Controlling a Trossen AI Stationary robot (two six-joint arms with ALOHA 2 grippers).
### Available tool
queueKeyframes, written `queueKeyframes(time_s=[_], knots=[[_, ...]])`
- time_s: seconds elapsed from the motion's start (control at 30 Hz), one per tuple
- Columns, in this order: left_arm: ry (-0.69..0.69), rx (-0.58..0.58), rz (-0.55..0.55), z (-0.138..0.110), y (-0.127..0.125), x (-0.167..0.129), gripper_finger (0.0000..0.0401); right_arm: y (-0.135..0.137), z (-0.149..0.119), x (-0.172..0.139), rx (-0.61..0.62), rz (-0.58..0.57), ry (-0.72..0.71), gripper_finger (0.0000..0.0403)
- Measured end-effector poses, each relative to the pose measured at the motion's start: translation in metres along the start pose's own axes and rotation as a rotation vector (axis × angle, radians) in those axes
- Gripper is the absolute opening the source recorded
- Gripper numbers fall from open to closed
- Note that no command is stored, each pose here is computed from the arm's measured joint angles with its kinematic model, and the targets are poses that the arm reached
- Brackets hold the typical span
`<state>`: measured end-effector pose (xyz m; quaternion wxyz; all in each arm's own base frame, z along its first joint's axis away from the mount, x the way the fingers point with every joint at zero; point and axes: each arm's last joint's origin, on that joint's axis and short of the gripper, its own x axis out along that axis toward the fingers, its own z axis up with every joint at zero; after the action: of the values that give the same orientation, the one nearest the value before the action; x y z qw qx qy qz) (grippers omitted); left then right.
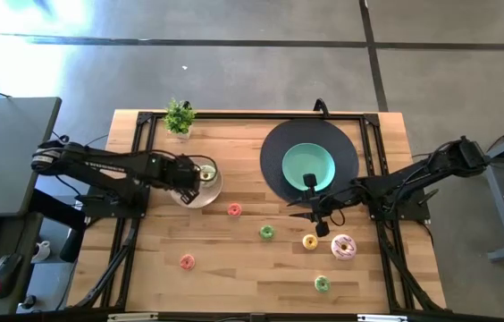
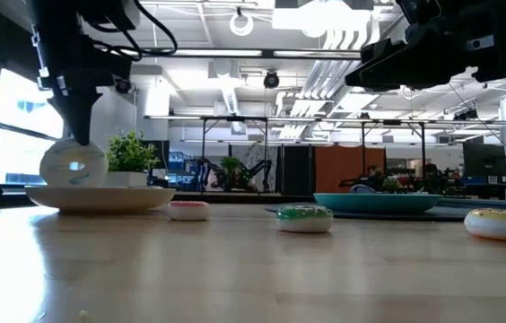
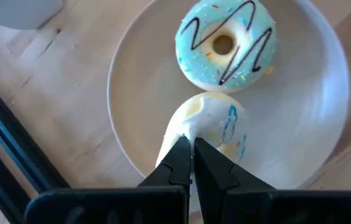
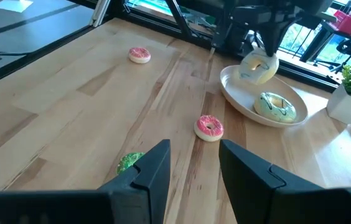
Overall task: Pick & Place donuts
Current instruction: Put the large white donut on the white plate
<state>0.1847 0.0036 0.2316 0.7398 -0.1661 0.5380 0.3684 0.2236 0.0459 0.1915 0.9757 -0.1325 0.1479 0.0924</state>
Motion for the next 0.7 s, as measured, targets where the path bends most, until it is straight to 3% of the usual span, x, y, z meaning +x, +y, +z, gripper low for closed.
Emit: queueKeyframes(time_s=[0.17, 0.33, 0.5, 0.7], knots=[[0.024, -0.008, 0.019, 0.005, 0.003, 0.005, 0.0003, 0.000, 0.000, 0.000, 0.001, 0.000, 0.000, 0.0134], [0.056, 0.060, 0.043, 0.008, 0.002, 0.013, 0.0013, 0.000, 0.000, 0.000, 0.008, 0.000, 0.000, 0.0134], [0.088, 0.081, 0.078, 0.013, 0.000, 0.024, 0.0067, 0.000, 0.000, 0.000, 0.016, 0.000, 0.000, 0.0134], [0.028, 0.131, 0.149, 0.016, 0.001, 0.026, 0.0145, 0.000, 0.000, 0.000, 0.016, -0.001, 0.001, 0.0134]])
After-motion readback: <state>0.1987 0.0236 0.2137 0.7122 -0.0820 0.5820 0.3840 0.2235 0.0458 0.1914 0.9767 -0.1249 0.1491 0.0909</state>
